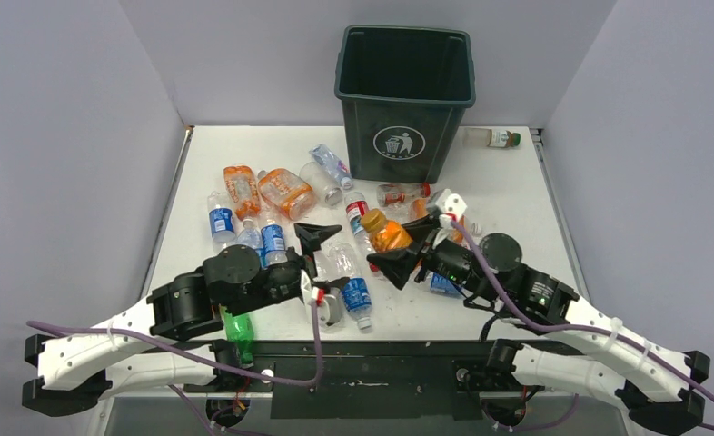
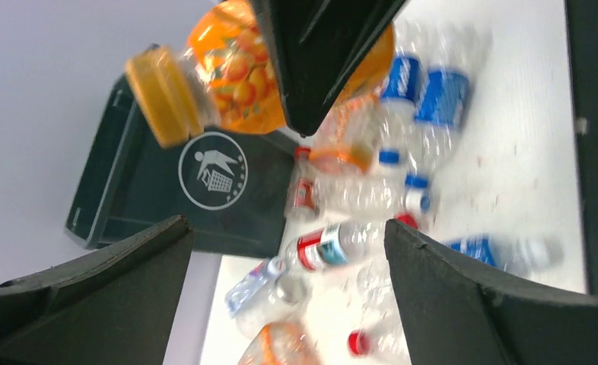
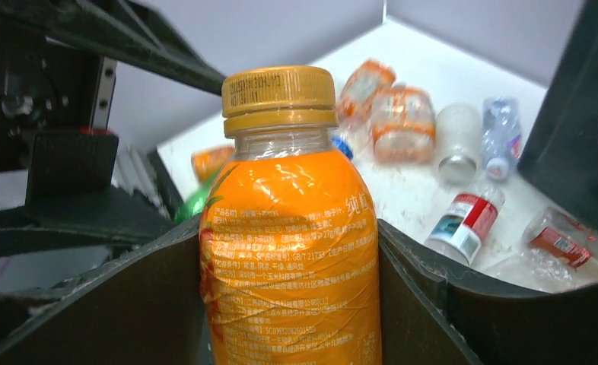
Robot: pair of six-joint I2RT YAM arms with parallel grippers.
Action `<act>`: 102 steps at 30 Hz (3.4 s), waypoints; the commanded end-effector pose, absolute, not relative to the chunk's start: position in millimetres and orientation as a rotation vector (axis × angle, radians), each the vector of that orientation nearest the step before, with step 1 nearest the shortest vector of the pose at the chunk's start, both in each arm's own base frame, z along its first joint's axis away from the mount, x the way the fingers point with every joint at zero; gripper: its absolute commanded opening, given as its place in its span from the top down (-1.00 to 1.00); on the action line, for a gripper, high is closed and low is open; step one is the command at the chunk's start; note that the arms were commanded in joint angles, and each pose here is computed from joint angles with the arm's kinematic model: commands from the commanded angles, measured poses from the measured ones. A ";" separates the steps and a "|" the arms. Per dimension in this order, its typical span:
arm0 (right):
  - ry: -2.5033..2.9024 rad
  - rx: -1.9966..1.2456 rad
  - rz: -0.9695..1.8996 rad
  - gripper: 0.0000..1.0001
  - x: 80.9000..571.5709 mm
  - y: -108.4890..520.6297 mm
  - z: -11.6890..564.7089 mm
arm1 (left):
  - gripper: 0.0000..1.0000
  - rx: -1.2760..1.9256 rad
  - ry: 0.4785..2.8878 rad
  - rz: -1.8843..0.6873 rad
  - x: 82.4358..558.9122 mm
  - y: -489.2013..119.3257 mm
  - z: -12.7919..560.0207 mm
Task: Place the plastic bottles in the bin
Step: Pick up the plastic bottle at the center of the board, then place the plastic bottle in the trash bin, then pick up the plastic bottle from the corner of the board.
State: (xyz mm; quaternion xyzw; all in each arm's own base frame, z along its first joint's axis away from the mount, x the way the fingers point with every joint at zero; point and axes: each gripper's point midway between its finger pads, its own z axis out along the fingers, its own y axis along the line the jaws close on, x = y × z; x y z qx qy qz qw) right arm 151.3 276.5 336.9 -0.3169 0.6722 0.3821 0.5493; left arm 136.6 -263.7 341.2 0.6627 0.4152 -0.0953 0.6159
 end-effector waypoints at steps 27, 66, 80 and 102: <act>1.152 0.310 0.238 0.37 477.4 119.8 536.8 | -0.92 0.555 1.370 -0.436 191.4 -220.5 348.6; 1.294 1.071 0.283 -0.79 501.9 -104.5 302.2 | -0.93 0.398 1.413 -0.330 218.7 -199.5 338.6; 1.258 1.273 0.462 -0.79 604.3 -142.4 180.2 | -0.92 0.473 1.447 -0.251 226.7 -207.6 317.1; 1.257 1.354 0.470 -0.82 704.4 -175.5 84.5 | -0.92 0.463 1.511 -0.072 259.2 -192.0 292.6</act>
